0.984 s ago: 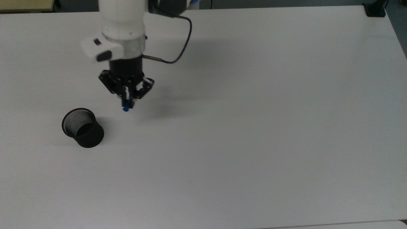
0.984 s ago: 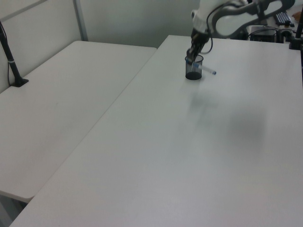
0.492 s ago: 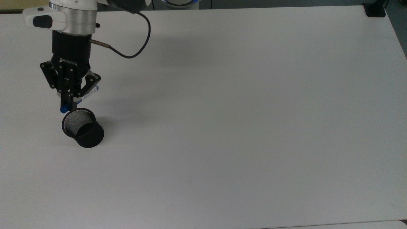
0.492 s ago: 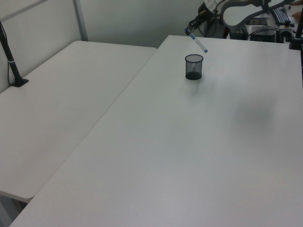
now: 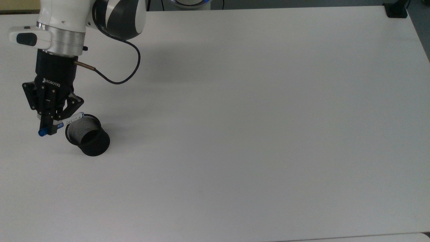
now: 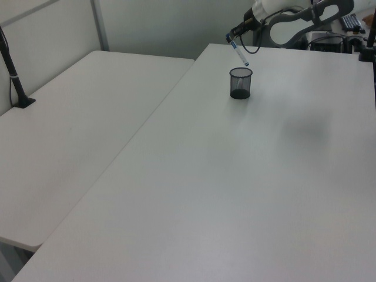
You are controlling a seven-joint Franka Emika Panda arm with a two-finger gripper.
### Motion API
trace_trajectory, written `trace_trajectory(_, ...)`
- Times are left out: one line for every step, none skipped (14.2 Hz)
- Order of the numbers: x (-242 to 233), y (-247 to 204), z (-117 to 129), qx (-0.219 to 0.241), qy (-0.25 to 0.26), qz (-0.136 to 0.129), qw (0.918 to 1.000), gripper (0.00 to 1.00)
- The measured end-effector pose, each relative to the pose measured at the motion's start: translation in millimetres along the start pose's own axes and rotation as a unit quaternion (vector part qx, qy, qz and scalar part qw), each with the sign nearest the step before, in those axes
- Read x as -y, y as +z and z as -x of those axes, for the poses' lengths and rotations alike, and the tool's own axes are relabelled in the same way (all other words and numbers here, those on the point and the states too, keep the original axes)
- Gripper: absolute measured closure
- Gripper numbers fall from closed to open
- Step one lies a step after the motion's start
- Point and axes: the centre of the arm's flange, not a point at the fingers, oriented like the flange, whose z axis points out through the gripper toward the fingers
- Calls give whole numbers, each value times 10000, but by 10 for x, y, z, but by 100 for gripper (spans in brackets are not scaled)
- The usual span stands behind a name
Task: Insert the marker
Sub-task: 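Carry the marker over the black mesh pen cup, then lower the marker into the cup and open the gripper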
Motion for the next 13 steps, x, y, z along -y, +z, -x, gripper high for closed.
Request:
trace_trajectory(-19, 56, 23, -112, 7, -4, 9999, 84)
trace_trajectory(-24, 115, 59, -216, 9, -16, 9998, 84)
trace_trajectory(-19, 168, 99, -283, 5, -30, 9996, 84)
trace_trajectory(-5, 209, 135, -312, 0, -45, 9995, 84)
trace_trajectory(13, 242, 166, -299, -7, -58, 9995, 84)
trace_trajectory(31, 266, 192, -274, -25, -69, 9996, 84)
trace_trajectory(47, 278, 211, -255, -73, -76, 9996, 84)
trace_trajectory(60, 285, 231, -236, -148, -81, 9996, 84)
trace_trajectory(71, 298, 264, -202, -264, -85, 9994, 84)
trace_trajectory(78, 318, 314, -152, -398, -88, 9991, 84)
trace_trajectory(86, 337, 384, -136, -533, -100, 9984, 84)
trace_trajectory(91, 346, 433, -167, -590, -111, 9981, 84)
trace_trajectory(96, 355, 495, -199, -638, -123, 9977, 84)
